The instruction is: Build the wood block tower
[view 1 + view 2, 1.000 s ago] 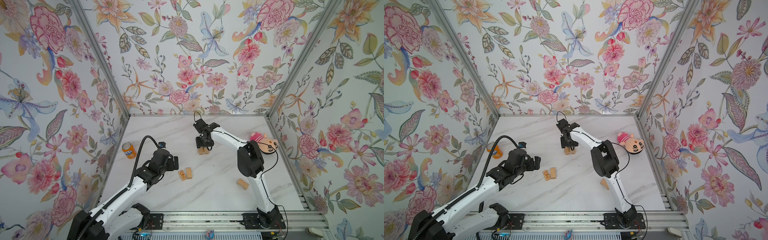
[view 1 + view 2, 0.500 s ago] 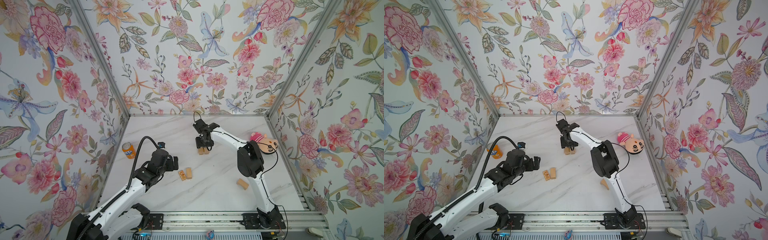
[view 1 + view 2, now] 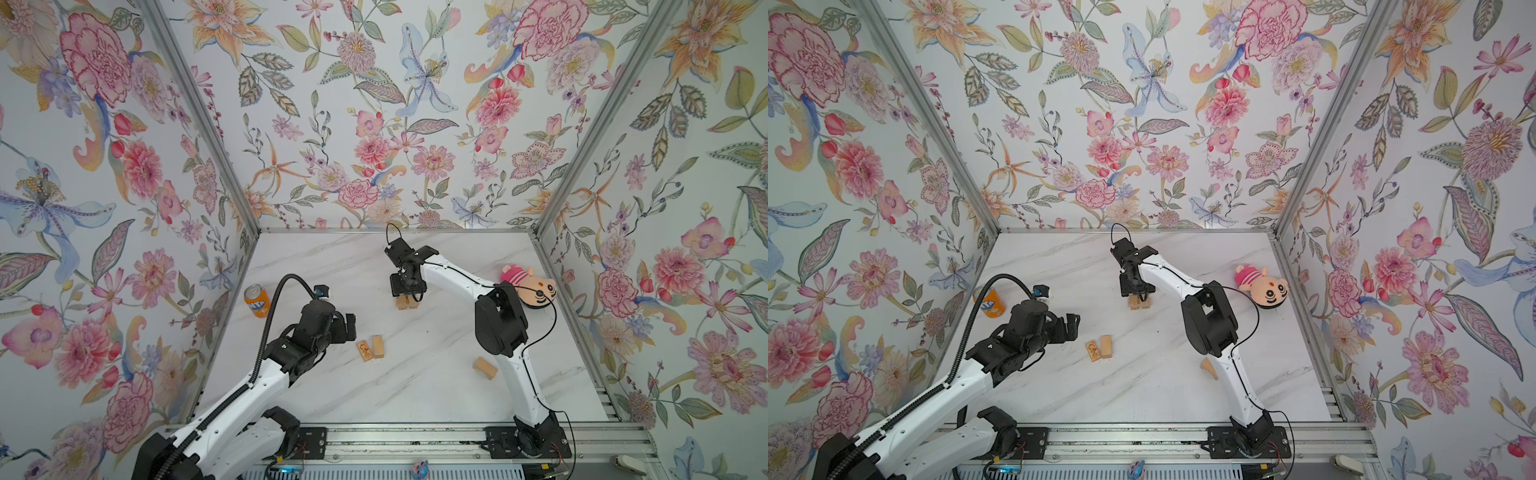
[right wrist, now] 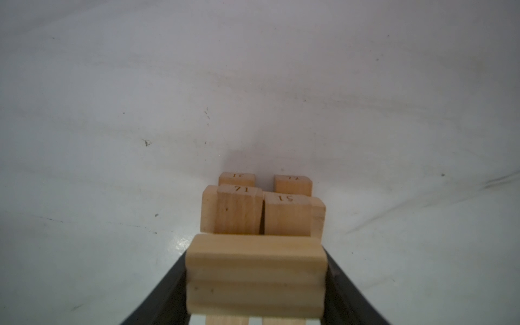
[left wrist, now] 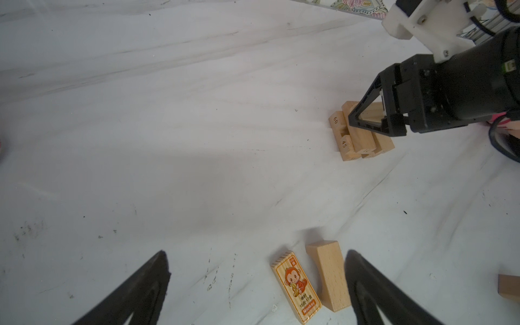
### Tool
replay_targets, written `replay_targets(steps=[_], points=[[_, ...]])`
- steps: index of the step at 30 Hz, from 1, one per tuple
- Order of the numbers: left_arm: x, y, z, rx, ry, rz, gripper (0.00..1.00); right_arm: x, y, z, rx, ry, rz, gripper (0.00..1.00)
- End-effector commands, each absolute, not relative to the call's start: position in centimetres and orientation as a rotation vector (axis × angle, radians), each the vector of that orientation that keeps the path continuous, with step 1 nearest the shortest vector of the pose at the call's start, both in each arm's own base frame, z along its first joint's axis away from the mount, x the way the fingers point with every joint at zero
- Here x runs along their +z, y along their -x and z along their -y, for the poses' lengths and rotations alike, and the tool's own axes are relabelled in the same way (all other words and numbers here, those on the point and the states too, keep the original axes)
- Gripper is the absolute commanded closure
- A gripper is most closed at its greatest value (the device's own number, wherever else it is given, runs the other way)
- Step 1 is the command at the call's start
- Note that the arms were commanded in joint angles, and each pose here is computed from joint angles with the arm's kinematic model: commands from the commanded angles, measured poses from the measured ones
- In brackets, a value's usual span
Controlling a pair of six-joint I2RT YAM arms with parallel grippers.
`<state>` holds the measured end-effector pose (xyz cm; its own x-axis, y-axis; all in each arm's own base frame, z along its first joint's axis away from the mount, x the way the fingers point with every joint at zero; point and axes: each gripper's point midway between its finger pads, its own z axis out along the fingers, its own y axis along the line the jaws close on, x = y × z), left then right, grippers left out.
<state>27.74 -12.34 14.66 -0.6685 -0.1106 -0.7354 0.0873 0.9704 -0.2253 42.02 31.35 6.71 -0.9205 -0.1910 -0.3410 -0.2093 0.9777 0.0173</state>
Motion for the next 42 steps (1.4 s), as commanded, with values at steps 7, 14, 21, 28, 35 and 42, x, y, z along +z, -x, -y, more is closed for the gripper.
replay_targets(steps=[7,14,21,28,35,42], points=[[14.1,-27.3,11.6,-0.276,0.001,-2.304,0.02,8.0,-41.4,-30.8,0.063,0.258,-2.779,0.37],[14.1,-27.4,11.5,-0.278,0.002,-2.304,0.02,7.8,-41.4,-30.6,0.056,0.253,-2.786,0.37],[14.1,-27.3,11.5,-0.278,0.001,-2.306,0.02,7.6,-41.2,-30.4,0.053,0.249,-2.793,0.36],[14.2,-27.3,11.5,-0.280,0.001,-2.304,0.02,8.2,-41.2,-30.6,0.057,0.266,-2.777,0.05],[15.0,-27.5,11.5,-0.286,0.008,-2.292,0.01,14.1,-41.7,-30.2,0.074,0.266,-2.648,0.01],[14.7,-26.7,12.5,-0.313,0.000,-2.325,0.02,18.6,-37.7,-27.0,0.086,0.279,-2.600,0.01]])
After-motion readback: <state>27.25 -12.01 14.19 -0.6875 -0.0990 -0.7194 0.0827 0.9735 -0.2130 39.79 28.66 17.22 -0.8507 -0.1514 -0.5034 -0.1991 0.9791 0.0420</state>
